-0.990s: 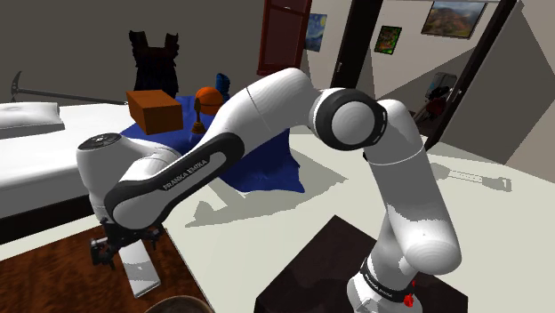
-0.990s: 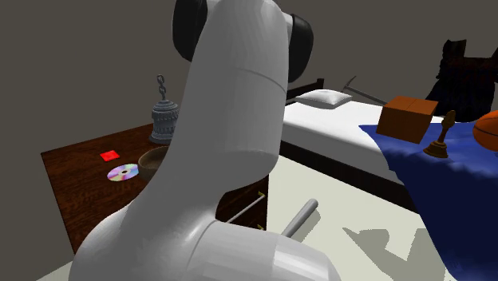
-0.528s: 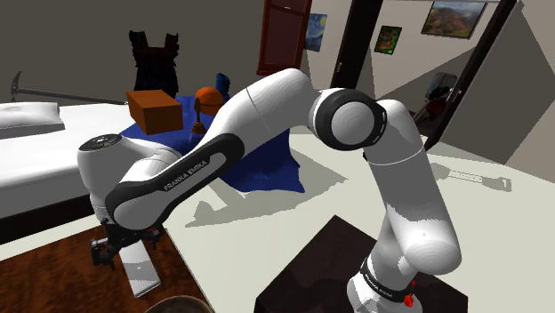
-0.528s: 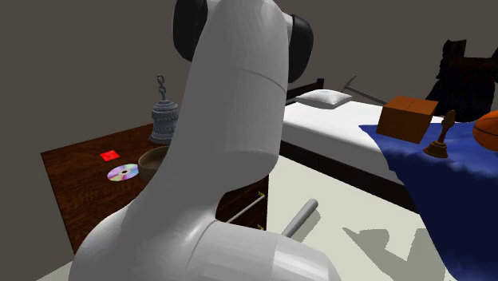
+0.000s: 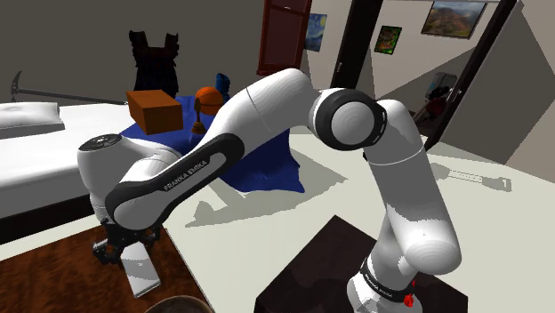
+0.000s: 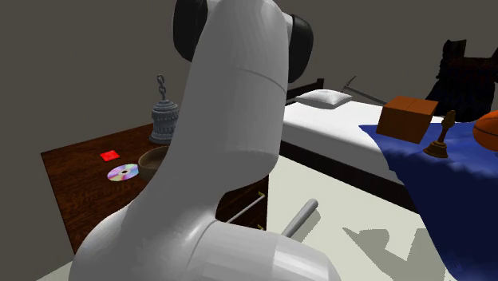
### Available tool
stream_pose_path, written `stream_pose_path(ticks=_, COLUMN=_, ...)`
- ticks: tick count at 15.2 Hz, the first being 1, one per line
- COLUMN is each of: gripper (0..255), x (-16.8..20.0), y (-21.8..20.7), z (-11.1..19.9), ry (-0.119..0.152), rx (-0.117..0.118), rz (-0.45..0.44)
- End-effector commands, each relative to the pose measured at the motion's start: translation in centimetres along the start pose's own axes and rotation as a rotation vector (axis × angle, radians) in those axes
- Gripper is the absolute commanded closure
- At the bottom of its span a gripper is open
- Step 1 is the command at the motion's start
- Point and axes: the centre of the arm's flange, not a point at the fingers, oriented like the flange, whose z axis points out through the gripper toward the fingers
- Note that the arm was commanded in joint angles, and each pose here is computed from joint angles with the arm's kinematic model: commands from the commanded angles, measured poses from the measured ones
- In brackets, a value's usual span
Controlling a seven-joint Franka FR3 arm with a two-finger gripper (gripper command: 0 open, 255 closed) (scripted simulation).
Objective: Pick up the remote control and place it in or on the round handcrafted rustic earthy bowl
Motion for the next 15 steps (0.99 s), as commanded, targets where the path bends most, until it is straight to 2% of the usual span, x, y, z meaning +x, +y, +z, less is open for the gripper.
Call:
stream_pose_path(ticks=1, gripper=255, x=0.0, y=0.0, z=0.0, ry=0.000, rx=0.000, rz=0.000)
stream_pose_path(ticks=15, gripper=255, x=-0.1, y=0.1, z=-6.9, ry=0.000, rx=0.000, rz=0.000)
